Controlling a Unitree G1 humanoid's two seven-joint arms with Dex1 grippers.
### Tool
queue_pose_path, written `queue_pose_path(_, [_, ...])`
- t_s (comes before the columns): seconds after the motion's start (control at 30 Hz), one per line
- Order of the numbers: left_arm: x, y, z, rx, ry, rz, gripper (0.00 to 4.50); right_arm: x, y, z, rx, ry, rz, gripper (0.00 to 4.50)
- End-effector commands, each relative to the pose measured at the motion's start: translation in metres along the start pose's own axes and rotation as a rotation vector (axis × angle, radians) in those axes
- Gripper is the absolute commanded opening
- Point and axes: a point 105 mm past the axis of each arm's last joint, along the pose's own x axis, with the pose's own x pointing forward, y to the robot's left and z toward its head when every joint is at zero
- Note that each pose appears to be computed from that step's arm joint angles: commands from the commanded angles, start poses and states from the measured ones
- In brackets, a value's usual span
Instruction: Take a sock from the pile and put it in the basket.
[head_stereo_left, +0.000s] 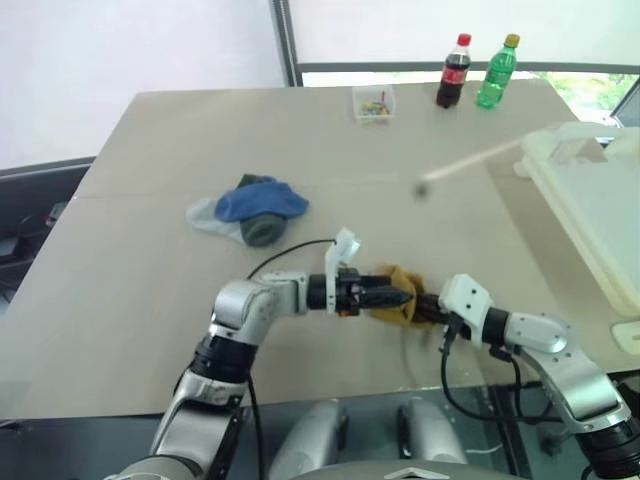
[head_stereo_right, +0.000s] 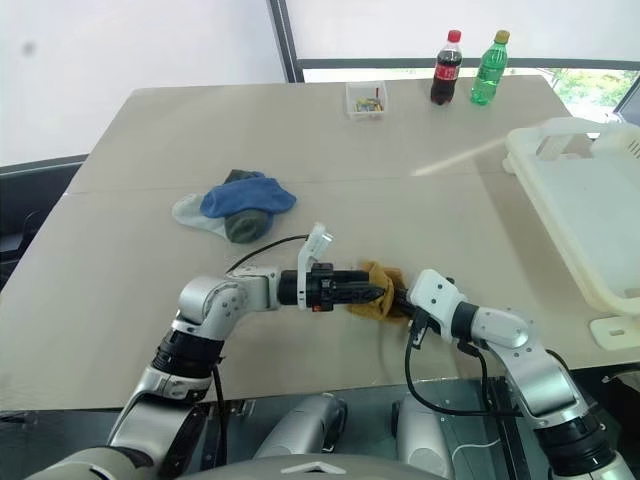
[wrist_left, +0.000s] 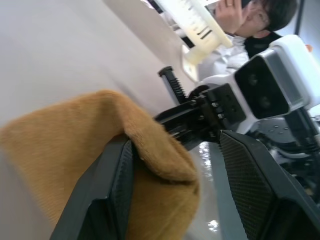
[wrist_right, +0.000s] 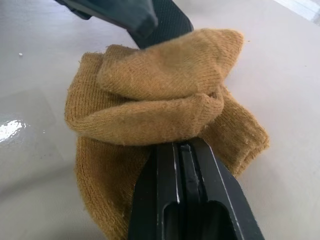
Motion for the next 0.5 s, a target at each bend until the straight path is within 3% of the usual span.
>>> queue_pose_path(0.03, [0.01, -0.012, 0.002, 0.022, 0.024, -0.069, 2.75, 0.0, 0.003, 0.005, -0.006, -0.013, 0.003, 0.13])
queue_pose_path(0.2, [0.025, -0.013, 0.008, -0.031, -0.013, -0.092, 2.75, 0.0, -0.002, 0.01, -0.013, -0.025, -0.035, 0.13])
queue_pose_path(0.33, [0.033, -0.003, -0.006, -0.095, 0.042, -0.054, 2.75, -0.01, -0.002, 0.017, -0.026, -0.029, -0.051, 0.13])
queue_pose_path(0.5, [0.041, -0.004, -0.007, -0.149, 0.044, -0.081, 2.75, -0.026, -0.002, 0.029, -0.09, -0.009, -0.088, 0.13])
